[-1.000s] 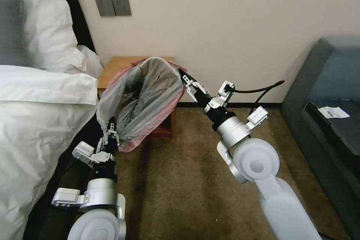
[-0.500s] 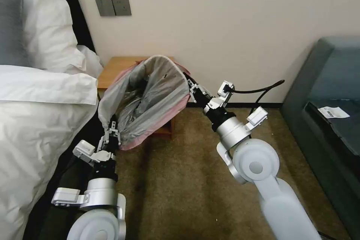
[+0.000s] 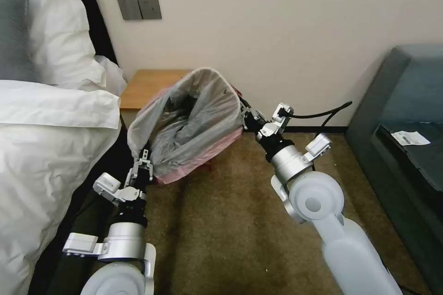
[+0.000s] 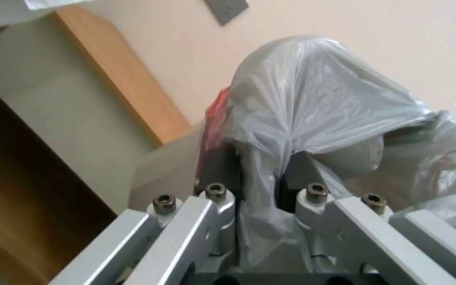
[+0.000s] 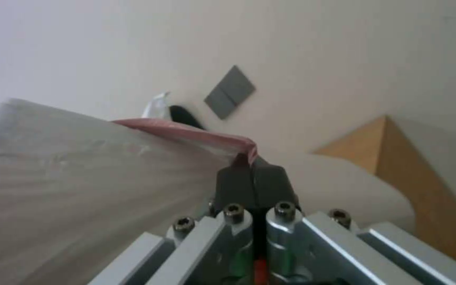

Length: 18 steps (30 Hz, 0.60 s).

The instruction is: Pick up the garbage bag from the table and place it over the trash can.

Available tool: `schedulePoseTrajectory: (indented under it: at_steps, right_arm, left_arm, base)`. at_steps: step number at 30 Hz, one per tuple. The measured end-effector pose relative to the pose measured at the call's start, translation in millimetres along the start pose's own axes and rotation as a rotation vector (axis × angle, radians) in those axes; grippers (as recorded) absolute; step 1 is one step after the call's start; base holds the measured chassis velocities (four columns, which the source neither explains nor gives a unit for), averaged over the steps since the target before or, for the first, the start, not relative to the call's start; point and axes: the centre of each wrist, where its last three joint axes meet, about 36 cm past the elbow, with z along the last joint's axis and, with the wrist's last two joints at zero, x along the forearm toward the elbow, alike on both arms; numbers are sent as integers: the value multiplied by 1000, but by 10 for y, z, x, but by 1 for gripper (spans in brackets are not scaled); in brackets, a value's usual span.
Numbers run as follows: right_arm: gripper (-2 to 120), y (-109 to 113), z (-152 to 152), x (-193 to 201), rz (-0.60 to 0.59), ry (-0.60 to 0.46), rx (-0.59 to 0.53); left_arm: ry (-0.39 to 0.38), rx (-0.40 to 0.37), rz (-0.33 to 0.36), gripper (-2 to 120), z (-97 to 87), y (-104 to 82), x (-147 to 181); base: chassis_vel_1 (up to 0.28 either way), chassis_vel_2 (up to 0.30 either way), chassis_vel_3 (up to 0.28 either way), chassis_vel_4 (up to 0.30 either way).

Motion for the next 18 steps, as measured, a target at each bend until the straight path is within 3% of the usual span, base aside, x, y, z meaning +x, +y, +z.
schedulePoseTrajectory:
  at_steps: [9,18]
  right_arm:
    - [0,-352,136,-80,83,3,69]
    - [0,-516,189,-115,127,3,91]
  left_arm:
    - [32,25,46,13,26,-92,77]
    - [44,38,74,14,13,-139,99]
  base:
    - [0,0,0,0]
    - [0,0,0,0]
